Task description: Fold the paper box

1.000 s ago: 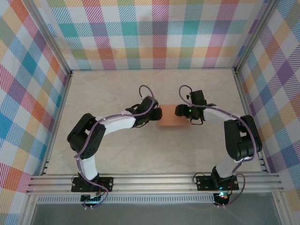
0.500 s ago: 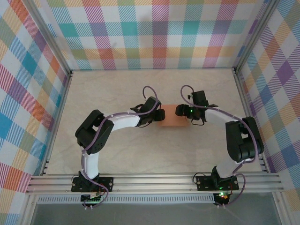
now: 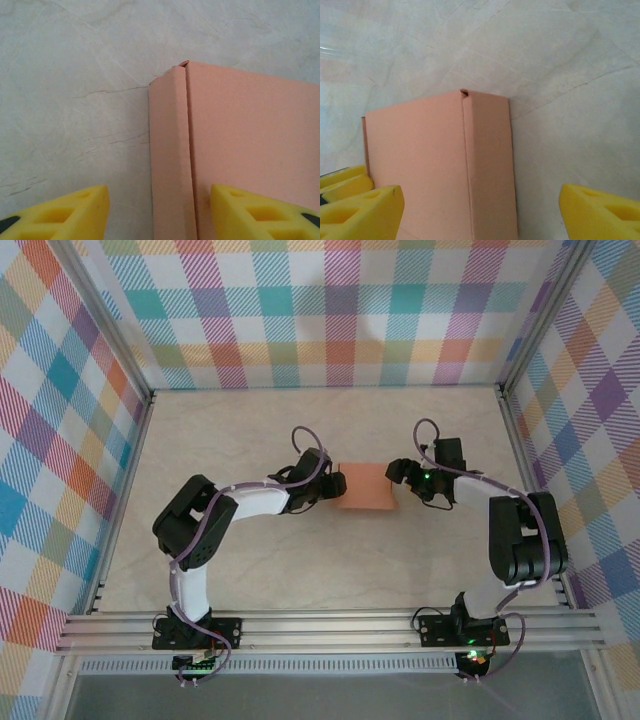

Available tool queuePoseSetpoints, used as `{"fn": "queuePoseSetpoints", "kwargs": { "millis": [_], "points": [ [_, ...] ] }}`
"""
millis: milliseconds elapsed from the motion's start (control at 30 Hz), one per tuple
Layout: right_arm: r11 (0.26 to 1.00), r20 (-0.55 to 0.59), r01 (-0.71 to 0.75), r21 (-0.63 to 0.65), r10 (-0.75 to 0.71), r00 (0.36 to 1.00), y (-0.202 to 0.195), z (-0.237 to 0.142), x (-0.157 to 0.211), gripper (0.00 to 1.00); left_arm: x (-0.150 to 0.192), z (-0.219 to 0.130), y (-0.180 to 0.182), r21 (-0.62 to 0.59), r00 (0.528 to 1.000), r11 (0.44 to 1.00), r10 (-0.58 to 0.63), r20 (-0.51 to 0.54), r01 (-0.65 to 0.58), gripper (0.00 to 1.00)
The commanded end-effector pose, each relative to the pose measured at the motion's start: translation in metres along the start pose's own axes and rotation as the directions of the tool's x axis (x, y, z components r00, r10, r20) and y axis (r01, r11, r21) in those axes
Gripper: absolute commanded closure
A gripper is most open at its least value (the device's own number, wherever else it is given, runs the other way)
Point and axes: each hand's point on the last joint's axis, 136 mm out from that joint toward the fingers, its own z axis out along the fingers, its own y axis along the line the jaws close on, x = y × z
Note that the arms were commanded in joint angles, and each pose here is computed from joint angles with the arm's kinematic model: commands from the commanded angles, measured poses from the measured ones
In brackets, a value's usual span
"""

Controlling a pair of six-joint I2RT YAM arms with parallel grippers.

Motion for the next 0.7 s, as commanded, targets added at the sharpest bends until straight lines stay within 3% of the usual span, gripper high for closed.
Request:
{"fn": "queuePoseSetpoints", "kwargs": {
  "millis": [0,267,667],
  "points": [
    [0.994,-0.041,-0.038,-0.100,0.033,0.999,0.008,0.008,0.004,0.19,-0.002,-0.008,0.000,0.050,0.999,0.998,-0.045,0.000,0.045,0.48],
    [0.980,-0.072,-0.083,-0.178,0.071,0.995,0.009,0.017,0.005,0.19,-0.002,-0.007,-0.008,0.270,0.990,0.952,-0.141,-0.031,0.144,0.58],
    [0.972,-0.080,-0.084,-0.218,0.068,0.994,0.014,0.017,0.008,0.20,-0.006,-0.017,0.001,0.336,0.982,0.924,-0.186,-0.020,0.182,0.69]
  ]
}}
